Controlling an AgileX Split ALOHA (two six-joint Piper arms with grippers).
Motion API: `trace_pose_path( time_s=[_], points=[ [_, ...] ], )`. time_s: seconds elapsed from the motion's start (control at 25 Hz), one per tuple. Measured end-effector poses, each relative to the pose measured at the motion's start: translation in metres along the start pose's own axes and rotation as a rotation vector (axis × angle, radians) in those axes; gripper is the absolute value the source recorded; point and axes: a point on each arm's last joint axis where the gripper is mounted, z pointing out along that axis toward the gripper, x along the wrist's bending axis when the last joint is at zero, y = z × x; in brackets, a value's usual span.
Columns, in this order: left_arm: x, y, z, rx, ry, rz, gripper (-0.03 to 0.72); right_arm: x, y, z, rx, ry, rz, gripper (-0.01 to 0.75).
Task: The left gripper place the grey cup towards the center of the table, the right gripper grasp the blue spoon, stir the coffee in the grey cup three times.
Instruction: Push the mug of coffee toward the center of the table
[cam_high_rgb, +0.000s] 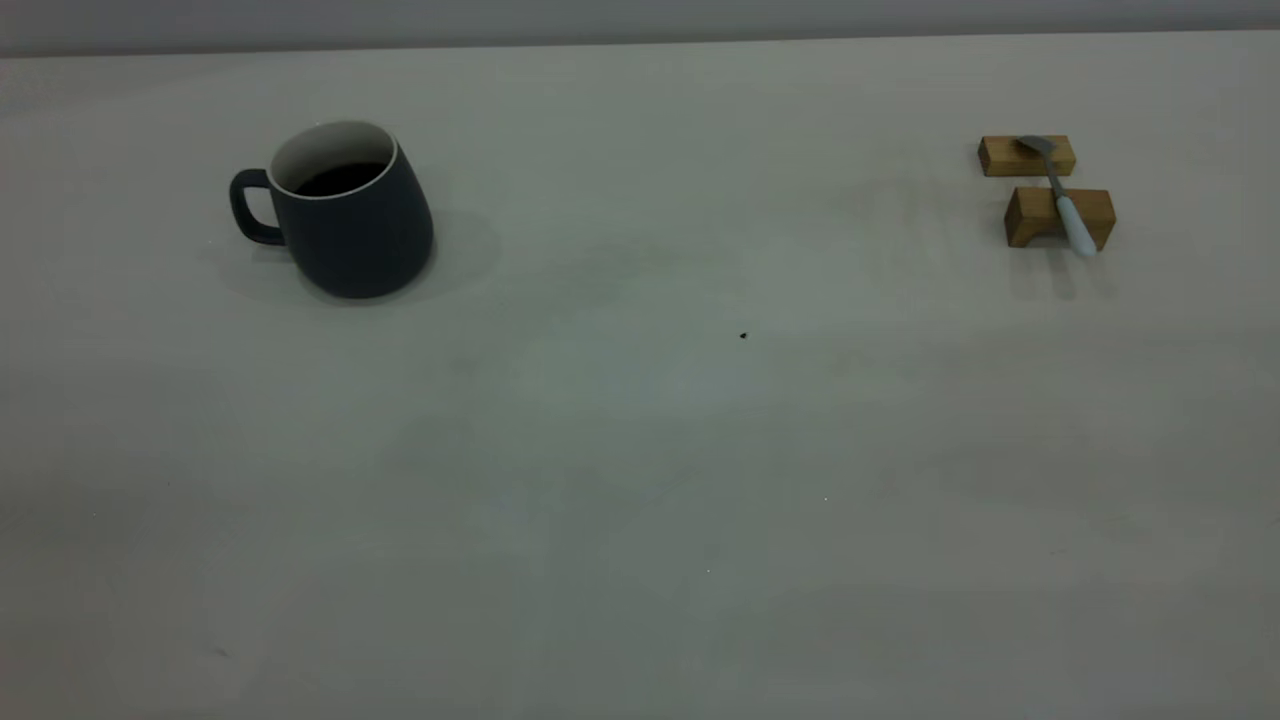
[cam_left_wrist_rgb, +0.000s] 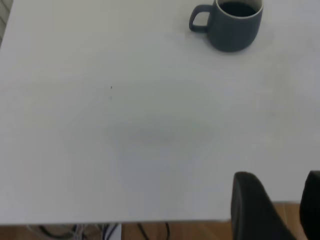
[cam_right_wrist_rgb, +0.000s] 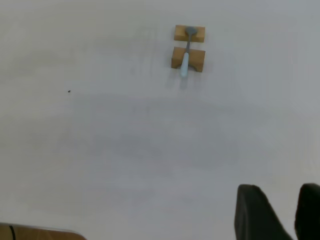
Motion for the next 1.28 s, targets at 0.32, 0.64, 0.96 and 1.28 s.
trace_pose_path(
  time_s=[0.32, 0.64, 0.96, 1.28],
  points=[
    [0.000, 0.047, 0.021, 0.171, -0.003, 0.020, 0.312, 0.000, 0.000, 0.000, 0.000, 0.000, 0.000, 0.238],
    [0.003, 0.125, 0.090, 0.331, -0.024, 0.248, 0.326, 0.000, 0.000, 0.000, 0.000, 0.000, 0.000, 0.238],
    [-0.007, 0.184, 0.190, 0.434, -0.172, 0.554, 0.511, 0.000, 0.000, 0.000, 0.000, 0.000, 0.000, 0.238],
    [-0.011, 0.208, 0.294, 0.530, -0.283, 0.810, 0.638, 0.000, 0.000, 0.000, 0.000, 0.000, 0.000, 0.238]
  ],
)
